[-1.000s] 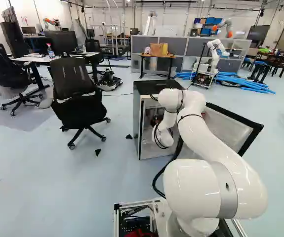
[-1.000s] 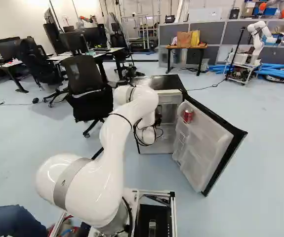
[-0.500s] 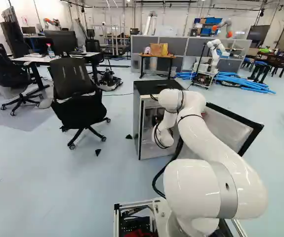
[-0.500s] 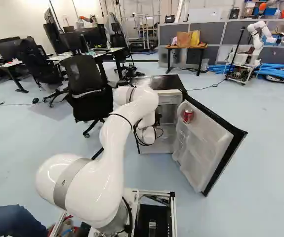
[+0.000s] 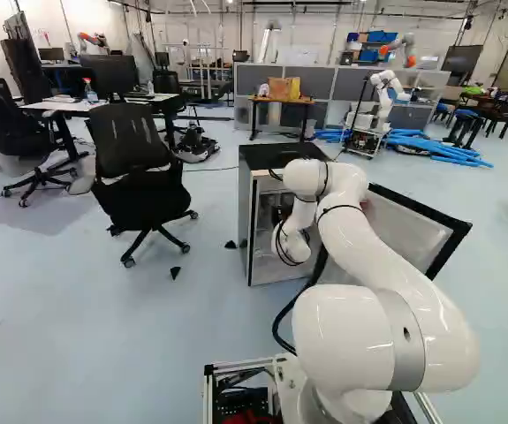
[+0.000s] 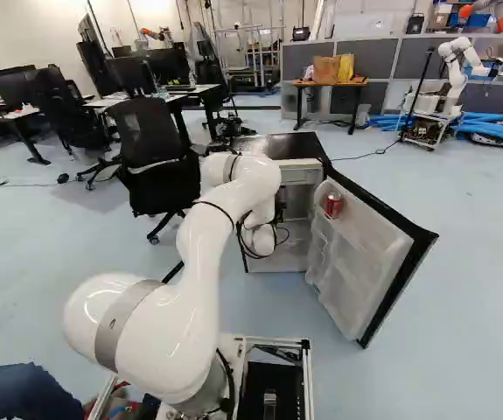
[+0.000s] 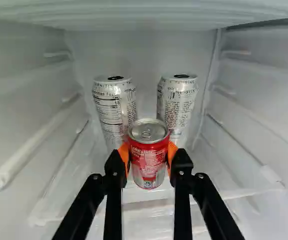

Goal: Grab a drink from the fridge

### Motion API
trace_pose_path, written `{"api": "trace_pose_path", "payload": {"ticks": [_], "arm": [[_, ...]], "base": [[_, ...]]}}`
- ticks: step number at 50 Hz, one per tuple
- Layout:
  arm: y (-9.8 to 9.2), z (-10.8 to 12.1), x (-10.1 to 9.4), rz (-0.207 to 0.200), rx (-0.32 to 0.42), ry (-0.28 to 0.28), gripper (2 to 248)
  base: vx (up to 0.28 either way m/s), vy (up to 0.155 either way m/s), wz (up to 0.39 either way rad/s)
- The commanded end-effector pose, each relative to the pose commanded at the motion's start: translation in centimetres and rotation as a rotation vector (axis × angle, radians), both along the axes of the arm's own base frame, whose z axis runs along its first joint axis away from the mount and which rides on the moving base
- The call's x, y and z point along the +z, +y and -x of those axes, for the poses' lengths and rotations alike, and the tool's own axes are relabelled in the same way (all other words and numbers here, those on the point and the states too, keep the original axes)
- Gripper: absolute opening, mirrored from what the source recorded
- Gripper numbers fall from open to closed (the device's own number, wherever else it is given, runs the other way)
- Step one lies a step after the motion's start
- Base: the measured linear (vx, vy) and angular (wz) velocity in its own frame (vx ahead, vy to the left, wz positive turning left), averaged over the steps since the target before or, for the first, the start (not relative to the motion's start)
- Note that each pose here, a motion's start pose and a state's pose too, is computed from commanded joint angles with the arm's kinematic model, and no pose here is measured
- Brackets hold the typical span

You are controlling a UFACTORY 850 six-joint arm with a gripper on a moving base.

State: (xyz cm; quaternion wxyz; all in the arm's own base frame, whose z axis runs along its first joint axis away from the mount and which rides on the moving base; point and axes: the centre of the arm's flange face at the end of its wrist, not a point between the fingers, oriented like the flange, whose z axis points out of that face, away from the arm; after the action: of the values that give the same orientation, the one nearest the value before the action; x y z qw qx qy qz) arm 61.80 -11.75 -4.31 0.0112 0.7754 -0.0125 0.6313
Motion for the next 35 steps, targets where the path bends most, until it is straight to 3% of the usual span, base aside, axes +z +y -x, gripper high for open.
{"api": "trace_pose_path", "payload": {"ticks": [35], "arm": [[0.0, 1.5, 1.3, -0.006, -0.004, 0.027, 95]], "base": [[0.000, 0.000, 0.000]]}}
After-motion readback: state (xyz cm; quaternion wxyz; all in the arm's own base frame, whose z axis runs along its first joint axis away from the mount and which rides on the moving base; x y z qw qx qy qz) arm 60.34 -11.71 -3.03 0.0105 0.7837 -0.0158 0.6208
